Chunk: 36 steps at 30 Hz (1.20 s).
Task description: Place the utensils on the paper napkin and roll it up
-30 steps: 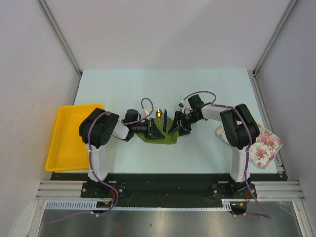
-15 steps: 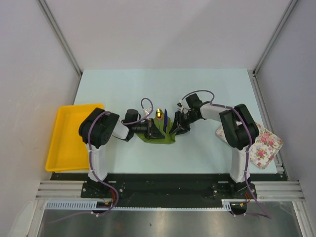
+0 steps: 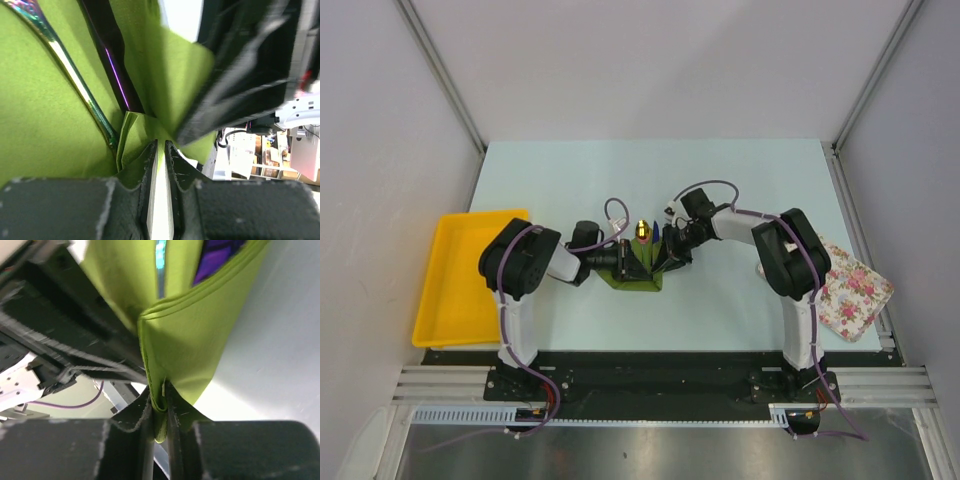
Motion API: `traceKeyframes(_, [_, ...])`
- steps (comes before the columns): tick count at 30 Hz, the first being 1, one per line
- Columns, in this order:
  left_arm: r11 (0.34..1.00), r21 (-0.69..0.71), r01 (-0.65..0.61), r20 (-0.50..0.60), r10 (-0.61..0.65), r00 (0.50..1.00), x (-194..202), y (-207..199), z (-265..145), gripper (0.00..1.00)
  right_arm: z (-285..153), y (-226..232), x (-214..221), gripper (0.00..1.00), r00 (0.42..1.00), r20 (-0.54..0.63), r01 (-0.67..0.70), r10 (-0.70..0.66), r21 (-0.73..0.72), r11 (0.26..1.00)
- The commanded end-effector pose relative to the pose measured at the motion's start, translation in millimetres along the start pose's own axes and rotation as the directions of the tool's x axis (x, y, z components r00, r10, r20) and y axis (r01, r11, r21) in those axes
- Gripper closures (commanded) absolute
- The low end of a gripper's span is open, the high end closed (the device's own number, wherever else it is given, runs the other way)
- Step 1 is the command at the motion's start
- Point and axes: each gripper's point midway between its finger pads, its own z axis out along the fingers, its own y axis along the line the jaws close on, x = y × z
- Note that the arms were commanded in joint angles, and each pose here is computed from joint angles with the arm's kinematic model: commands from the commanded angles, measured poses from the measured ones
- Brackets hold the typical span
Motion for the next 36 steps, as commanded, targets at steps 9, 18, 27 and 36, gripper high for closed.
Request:
traceKeyframes(9, [0.995, 0.001, -0.097, 0.066, 0.097, 0.993, -23.0, -29.5, -32.7, 0.73, 10.7, 6.4, -13.8, 0.88, 1.000, 0.018, 0.010, -0.011, 0.009, 1.000])
traceKeyframes(18, [0.981, -0.159, -0.115, 0.005, 0.118, 0.993, -8.4, -1.8, -52.8, 0.55, 14.4, 15.0, -15.2, 0.88, 0.999, 0.016, 0.030, -0.030, 0.004, 1.000])
traceKeyframes(27, [0.968, -0.222, -0.114, -0.009, 0.115, 0.993, -13.5, 17.8, -49.8, 0.59, 21.2, 21.9, -12.8, 0.88, 0.999, 0.007, 0.046, -0.047, 0.004, 0.999])
traceKeyframes(36, [0.961, -0.255, -0.110, -0.023, 0.108, 0.994, -14.8, 28.6, -47.5, 0.73, 28.0, 22.1, -14.1, 0.84, 0.999, -0.001, 0.038, -0.038, 0.006, 0.999])
